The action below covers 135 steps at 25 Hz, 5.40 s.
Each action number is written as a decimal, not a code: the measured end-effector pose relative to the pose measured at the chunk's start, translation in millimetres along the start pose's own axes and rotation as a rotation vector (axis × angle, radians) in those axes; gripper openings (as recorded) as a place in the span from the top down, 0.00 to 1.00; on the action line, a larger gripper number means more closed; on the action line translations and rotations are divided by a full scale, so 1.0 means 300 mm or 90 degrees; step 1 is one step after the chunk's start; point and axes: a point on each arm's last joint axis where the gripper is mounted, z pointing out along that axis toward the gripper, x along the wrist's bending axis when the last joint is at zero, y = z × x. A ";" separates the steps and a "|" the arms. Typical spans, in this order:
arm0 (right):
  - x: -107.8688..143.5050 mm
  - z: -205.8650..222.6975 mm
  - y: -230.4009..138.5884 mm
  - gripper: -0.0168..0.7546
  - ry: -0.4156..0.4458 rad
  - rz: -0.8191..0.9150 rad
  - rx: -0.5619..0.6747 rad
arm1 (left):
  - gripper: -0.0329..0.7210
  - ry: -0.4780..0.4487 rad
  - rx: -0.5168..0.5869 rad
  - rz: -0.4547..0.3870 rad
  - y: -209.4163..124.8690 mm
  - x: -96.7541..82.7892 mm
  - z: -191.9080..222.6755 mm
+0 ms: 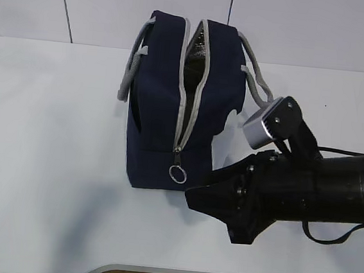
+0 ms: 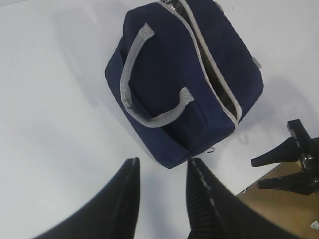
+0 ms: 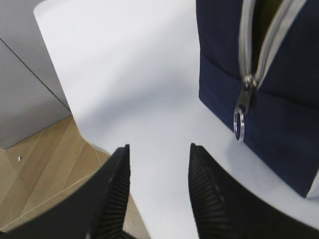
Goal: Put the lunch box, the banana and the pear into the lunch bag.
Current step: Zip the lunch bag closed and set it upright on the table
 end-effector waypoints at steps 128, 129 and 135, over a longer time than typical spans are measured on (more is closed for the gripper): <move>-0.092 0.099 0.108 0.97 0.016 0.166 0.068 | 0.63 0.047 0.091 -0.013 -0.058 0.074 0.110; -0.089 0.091 0.116 0.97 0.013 0.161 0.064 | 0.63 0.047 0.096 -0.014 -0.061 0.076 0.116; -0.088 0.069 0.178 0.97 0.003 0.130 0.036 | 0.63 0.050 0.125 -0.023 -0.075 0.101 0.165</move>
